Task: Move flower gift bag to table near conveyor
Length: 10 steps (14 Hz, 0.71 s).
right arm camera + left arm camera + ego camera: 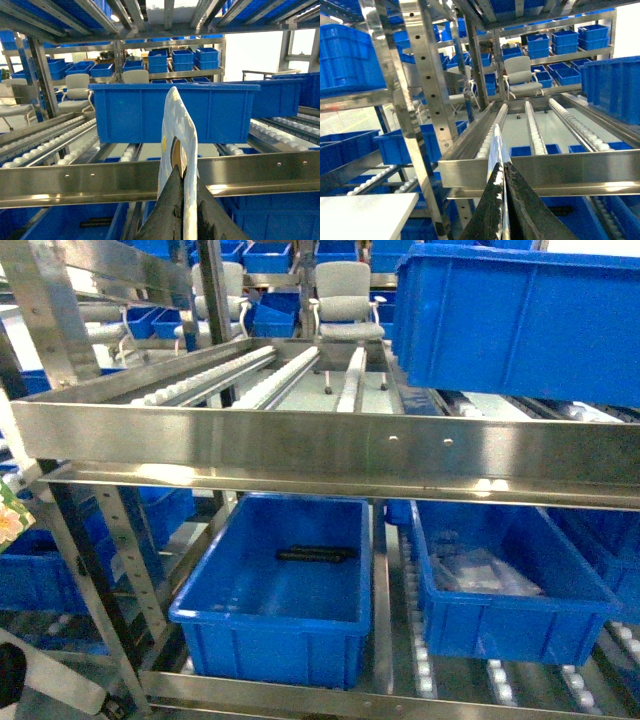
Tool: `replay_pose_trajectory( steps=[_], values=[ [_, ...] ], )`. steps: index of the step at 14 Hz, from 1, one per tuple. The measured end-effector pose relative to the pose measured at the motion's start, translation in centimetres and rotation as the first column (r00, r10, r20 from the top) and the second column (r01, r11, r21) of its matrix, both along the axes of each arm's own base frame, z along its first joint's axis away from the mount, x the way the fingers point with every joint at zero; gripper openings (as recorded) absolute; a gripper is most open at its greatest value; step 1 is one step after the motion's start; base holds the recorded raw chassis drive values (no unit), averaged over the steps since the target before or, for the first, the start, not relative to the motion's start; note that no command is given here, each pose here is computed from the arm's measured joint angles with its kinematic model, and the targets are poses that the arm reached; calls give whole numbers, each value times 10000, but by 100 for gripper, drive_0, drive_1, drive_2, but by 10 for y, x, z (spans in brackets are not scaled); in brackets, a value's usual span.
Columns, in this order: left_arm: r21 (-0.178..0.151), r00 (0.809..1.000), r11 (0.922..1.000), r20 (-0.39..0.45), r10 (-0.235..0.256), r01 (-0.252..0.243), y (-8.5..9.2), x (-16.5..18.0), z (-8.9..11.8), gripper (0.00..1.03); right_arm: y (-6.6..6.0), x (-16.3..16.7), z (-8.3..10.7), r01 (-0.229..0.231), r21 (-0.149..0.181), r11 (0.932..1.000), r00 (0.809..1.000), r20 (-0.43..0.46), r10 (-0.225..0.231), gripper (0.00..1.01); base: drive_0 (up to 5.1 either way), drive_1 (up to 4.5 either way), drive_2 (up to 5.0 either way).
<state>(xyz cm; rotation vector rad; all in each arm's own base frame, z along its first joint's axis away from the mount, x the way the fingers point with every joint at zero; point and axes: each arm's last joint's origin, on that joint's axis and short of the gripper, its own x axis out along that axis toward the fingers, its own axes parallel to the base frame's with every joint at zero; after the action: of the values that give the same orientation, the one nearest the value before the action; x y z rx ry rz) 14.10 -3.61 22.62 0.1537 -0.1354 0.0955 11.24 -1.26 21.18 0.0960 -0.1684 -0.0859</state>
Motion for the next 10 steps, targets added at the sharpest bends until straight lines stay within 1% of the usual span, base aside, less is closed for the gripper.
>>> replay_pose_trajectory(
  steps=[9,10],
  values=[
    [-17,10000,10000,51,0,0,0,0,1,2,0,0,1,0,-11,10000,10000,91,0,2,-489,153,332],
    [-6,10000,10000,18,0,0,0,0,0,2,0,0,0,0,0,10000,10000,-4,0,2,-489,153,332]
  ],
)
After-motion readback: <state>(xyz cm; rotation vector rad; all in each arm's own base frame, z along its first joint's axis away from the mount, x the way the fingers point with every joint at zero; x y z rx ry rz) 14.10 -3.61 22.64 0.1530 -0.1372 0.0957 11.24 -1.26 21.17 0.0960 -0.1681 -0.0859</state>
